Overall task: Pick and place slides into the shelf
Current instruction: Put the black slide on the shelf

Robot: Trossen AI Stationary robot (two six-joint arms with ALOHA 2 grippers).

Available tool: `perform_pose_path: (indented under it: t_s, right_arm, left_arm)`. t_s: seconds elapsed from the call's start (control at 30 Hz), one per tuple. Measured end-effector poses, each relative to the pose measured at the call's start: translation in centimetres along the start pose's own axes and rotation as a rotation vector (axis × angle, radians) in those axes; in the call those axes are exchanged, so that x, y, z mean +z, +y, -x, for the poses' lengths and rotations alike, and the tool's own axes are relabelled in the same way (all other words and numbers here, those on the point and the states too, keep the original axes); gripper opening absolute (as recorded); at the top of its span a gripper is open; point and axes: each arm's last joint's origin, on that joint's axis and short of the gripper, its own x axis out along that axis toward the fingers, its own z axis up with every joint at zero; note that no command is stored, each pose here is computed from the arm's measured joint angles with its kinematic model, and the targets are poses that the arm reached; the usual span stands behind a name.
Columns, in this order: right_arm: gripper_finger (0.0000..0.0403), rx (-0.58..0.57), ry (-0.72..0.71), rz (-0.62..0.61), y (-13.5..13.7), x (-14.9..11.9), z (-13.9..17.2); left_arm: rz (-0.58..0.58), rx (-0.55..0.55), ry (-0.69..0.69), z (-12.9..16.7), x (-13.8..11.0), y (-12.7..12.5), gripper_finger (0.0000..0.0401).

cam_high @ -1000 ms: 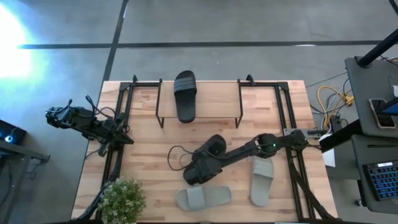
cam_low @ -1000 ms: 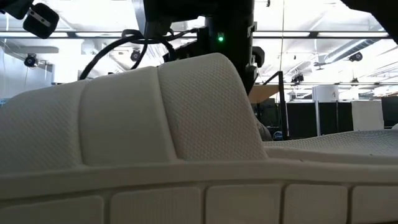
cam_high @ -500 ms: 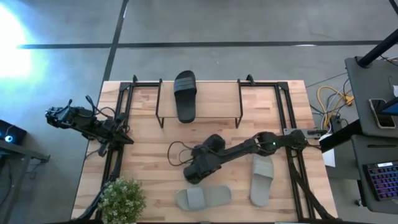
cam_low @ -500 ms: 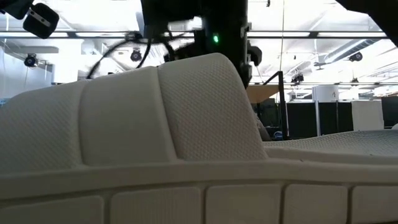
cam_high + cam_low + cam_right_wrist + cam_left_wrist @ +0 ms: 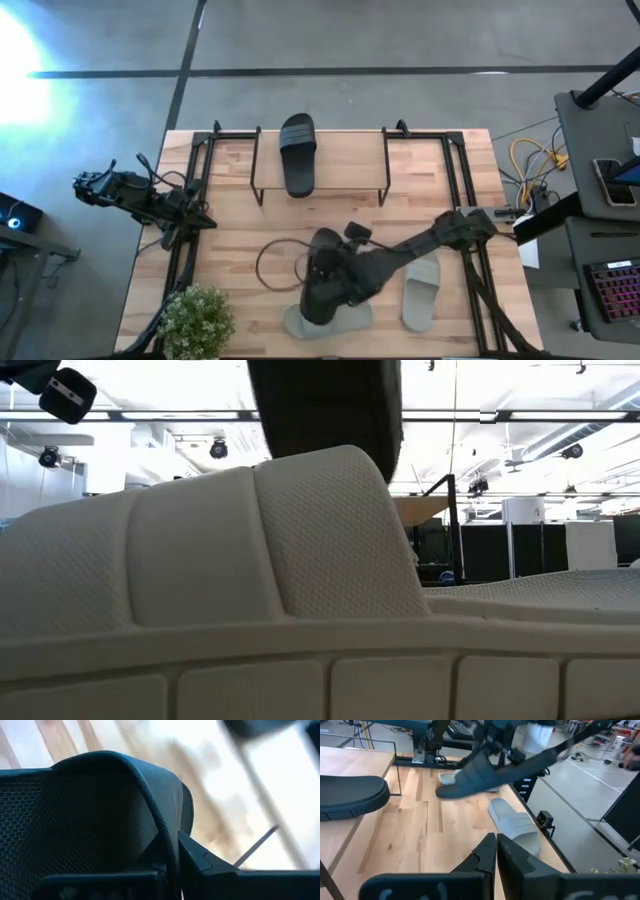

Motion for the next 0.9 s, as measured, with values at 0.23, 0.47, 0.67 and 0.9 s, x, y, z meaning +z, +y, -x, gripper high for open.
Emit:
perform_pose_path:
  t_s: [0.23, 0.47, 0.67, 0.9]
  right_arm:
    - [0.0023, -0.248, -0.265, -0.016, -4.7, 2.6, 1.5]
    - [0.0033, -0.408, -0.199, 0.113, -9.4, 5.4, -1.6]
    - [0.0013, -0.476, -0.065, 0.225, -13.6, 7.2, -4.8]
    - [0.001, -0.653, 0.056, 0.356, -21.7, 8.6, -5.6]
  left_arm:
    - [0.001, 0.003, 0.002, 0.0, 0.0, 0.0, 0.0]
    - [0.004, 0.013, -0.003, 0.0, 0.0, 0.0, 0.0]
    - [0.048, 0.098, -0.044, 0.2, 0.3, 0.3, 0.0]
    - [0.066, 0.319, -0.153, 0.2, 1.0, 0.8, 0.0]
